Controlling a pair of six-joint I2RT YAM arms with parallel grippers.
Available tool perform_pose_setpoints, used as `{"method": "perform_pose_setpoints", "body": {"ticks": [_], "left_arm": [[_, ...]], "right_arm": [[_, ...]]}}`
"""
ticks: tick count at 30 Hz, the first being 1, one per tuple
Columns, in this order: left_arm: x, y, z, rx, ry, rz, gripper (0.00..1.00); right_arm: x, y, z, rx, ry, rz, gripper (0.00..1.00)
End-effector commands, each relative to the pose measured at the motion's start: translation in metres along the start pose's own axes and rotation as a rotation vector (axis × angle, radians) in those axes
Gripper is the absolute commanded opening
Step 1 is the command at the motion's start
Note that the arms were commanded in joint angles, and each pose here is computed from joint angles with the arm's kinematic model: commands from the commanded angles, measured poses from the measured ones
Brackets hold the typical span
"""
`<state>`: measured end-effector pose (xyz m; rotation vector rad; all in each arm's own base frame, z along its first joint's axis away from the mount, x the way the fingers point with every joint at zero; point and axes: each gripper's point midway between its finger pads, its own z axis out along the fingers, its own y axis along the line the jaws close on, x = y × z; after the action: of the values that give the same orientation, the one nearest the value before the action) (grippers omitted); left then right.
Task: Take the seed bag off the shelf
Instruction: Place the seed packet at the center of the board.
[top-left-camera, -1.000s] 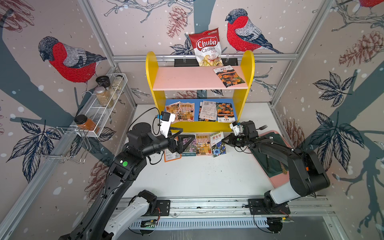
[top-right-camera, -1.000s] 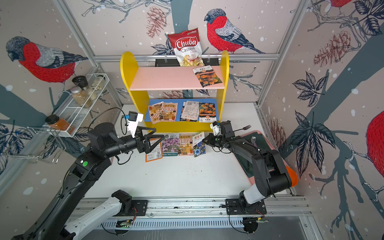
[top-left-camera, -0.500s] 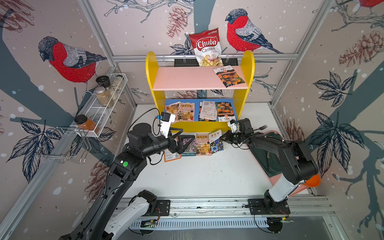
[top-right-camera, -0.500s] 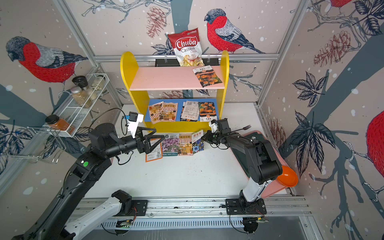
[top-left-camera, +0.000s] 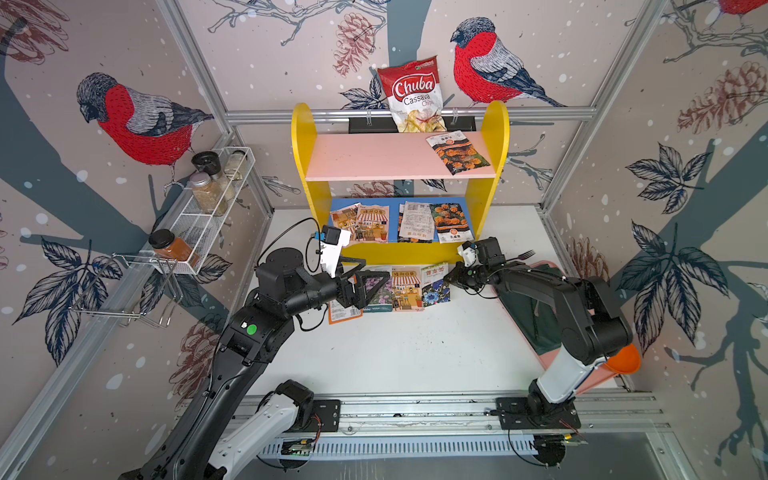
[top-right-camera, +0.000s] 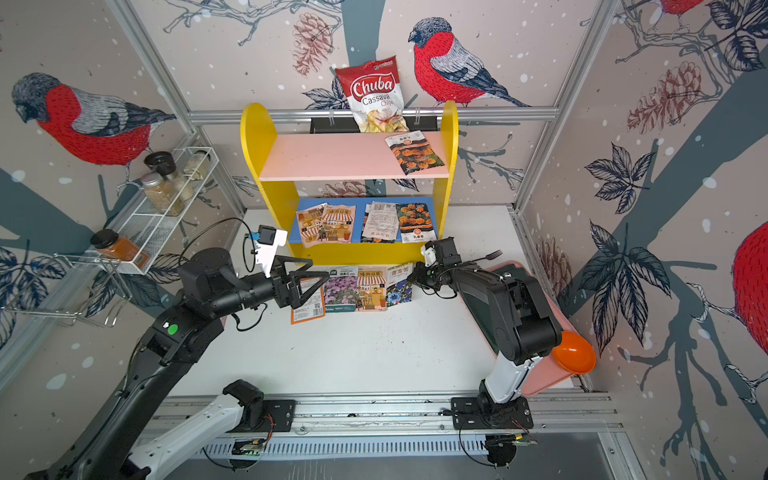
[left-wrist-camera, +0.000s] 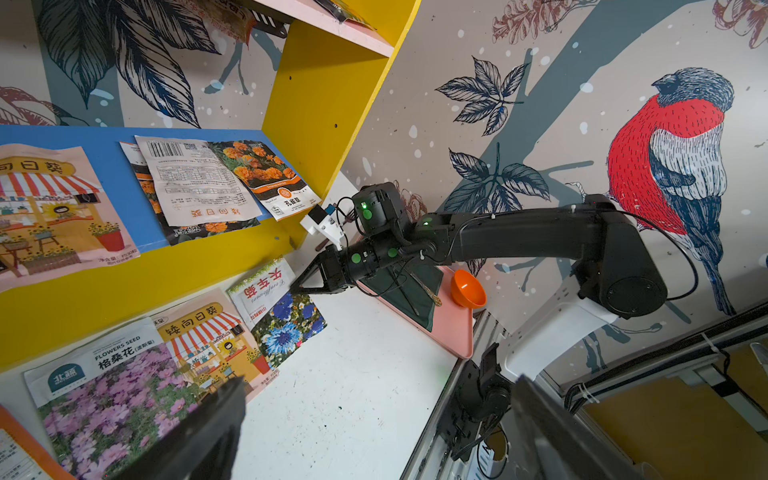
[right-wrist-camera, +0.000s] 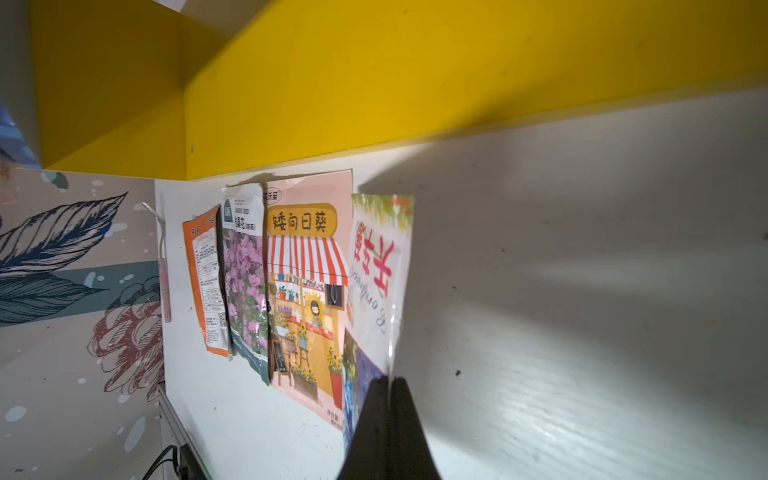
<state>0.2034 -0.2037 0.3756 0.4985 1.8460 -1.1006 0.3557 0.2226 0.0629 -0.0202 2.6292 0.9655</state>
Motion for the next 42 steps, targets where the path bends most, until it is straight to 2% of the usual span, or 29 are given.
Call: {"method": "perform_pose_setpoints", "body": {"ticks": [1, 9, 13, 16, 23, 27, 29, 33, 42], "left_arm": [[-0.007, -0.004, -0.001, 0.016, -0.031, 0.026, 0.99], [-0.006, -0.004, -0.003, 0.013, -0.032, 0.028, 0.99], [-0.005, -0.002, -0.003, 0.004, -0.033, 0.028, 0.99], [-0.004, -0.001, -0.001, 0.002, -0.03, 0.022, 0.99], [-0.005, 0.004, 0.001, -0.013, -0.044, 0.006, 0.99], [-0.009, 0.005, 0.003, -0.014, -0.059, -0.002, 0.99], [-0.012, 0.006, 0.004, -0.014, -0.071, -0.006, 0.99], [-0.016, 0.006, 0.007, -0.006, -0.083, -0.014, 0.99], [-0.017, 0.013, 0.011, -0.022, -0.111, -0.028, 0.99]], "right_arm": [[0.005, -0.014, 0.002, 0.098, 0.015, -0.028, 0.05], [0.003, -0.016, 0.012, 0.214, 0.028, -0.097, 0.15], [-0.001, -0.019, 0.014, 0.279, 0.028, -0.13, 0.34], [-0.001, -0.02, 0.017, 0.307, 0.031, -0.148, 0.44], [0.004, -0.017, 0.013, 0.354, 0.021, -0.18, 0.53], [0.013, 0.0, 0.004, 0.332, -0.004, -0.211, 0.64], [0.015, 0.015, -0.007, 0.311, -0.044, -0.232, 0.78], [0.015, 0.043, -0.033, 0.249, -0.112, -0.25, 0.98], [0.002, 0.119, -0.12, 0.088, -0.325, -0.367, 1.0]]}}
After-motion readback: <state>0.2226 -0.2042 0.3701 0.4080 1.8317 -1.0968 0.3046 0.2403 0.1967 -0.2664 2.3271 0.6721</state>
